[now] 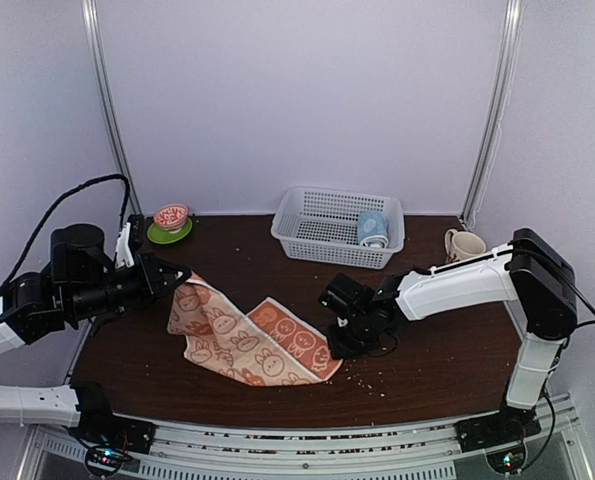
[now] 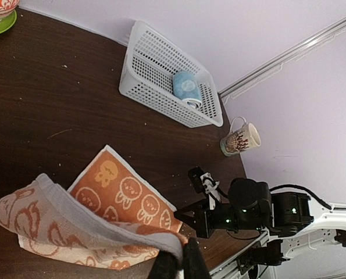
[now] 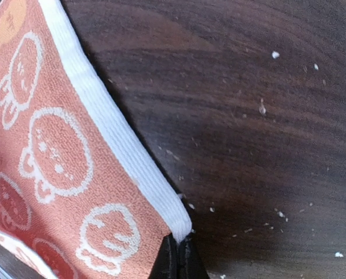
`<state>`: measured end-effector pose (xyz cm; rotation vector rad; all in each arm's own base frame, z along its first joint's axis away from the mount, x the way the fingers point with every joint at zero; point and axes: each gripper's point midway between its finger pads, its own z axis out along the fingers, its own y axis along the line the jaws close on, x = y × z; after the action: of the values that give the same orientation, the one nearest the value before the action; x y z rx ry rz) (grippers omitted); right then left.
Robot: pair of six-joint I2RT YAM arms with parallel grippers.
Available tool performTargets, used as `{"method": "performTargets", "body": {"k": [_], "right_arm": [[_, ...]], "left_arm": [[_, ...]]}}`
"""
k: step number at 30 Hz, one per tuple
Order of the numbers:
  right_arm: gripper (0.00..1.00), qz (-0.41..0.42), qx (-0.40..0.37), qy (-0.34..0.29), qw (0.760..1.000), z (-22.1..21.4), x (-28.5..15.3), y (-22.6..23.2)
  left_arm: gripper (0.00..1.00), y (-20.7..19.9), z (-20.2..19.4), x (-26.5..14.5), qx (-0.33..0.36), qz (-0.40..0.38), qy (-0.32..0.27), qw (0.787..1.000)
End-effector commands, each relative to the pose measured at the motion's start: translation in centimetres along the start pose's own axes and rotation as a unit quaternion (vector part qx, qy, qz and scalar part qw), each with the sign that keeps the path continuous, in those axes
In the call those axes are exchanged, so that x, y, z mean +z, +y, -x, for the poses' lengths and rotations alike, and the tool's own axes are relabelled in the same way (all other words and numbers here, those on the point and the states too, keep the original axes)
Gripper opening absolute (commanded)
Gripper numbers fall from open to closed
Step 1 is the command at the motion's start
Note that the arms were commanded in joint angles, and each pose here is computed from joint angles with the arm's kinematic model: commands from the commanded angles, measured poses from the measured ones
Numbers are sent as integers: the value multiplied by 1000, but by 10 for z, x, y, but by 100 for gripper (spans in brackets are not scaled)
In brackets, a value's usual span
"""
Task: Roll the towels
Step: Pick up the towel from the center of the board.
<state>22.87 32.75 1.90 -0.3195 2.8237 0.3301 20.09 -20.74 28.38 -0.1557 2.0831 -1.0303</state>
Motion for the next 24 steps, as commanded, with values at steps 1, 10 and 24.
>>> {"method": "performTargets", "body": {"k": [1, 10, 24], "right_arm": [[0, -28, 9, 46, 998, -26, -10, -29], [0, 117, 117, -256, 952, 89, -232, -36], [0, 133, 159, -275, 939, 43, -288, -83]], "left_arm": [[0, 0, 2, -5, 11, -10, -11, 1000], [0, -73, 56, -36, 108, -85, -67, 988], [0, -69, -8, -6, 160, -154, 3, 975]]}}
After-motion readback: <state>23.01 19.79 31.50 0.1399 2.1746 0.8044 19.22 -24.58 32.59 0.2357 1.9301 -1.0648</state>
